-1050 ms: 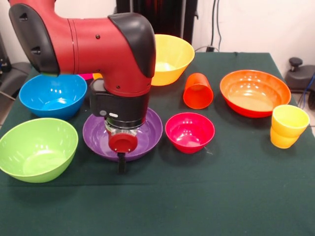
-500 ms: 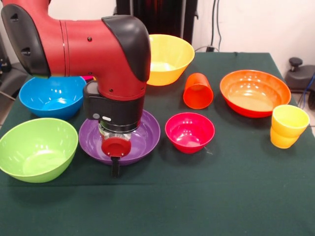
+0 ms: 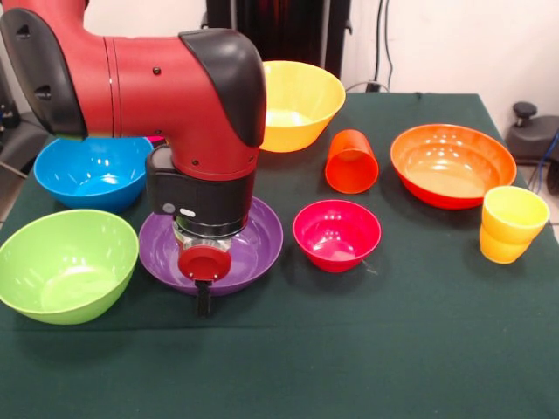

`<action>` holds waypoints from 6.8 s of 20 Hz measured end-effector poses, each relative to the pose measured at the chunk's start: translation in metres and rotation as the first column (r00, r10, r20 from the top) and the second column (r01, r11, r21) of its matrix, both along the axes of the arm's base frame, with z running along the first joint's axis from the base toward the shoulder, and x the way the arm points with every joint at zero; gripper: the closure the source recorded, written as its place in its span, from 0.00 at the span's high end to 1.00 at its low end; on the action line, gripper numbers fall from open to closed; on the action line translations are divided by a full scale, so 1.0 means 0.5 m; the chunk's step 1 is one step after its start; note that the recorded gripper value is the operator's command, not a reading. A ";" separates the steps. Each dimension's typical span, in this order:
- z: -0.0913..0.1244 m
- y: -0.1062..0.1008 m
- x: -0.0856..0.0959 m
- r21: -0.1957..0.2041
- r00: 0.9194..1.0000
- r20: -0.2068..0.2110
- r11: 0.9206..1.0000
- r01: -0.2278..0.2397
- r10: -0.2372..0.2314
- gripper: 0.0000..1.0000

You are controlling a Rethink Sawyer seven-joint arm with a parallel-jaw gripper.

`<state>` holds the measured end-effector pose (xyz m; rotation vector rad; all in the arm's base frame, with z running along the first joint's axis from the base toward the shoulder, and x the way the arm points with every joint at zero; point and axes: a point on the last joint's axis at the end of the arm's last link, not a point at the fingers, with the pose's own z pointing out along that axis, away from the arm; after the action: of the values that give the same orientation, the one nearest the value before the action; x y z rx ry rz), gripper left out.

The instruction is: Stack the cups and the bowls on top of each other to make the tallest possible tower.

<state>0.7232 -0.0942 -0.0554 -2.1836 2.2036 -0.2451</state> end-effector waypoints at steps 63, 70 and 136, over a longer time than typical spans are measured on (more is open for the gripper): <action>0.267 -0.124 -0.089 0.060 0.934 -0.288 0.969 0.238 -0.211 0.00; 0.321 -0.111 -0.081 0.103 0.915 -0.328 0.954 0.283 -0.236 0.00; 0.351 0.147 -0.007 0.364 0.707 -0.219 0.616 0.698 -0.672 0.00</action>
<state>0.7199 -0.0206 0.1200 -1.0546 2.7022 0.2858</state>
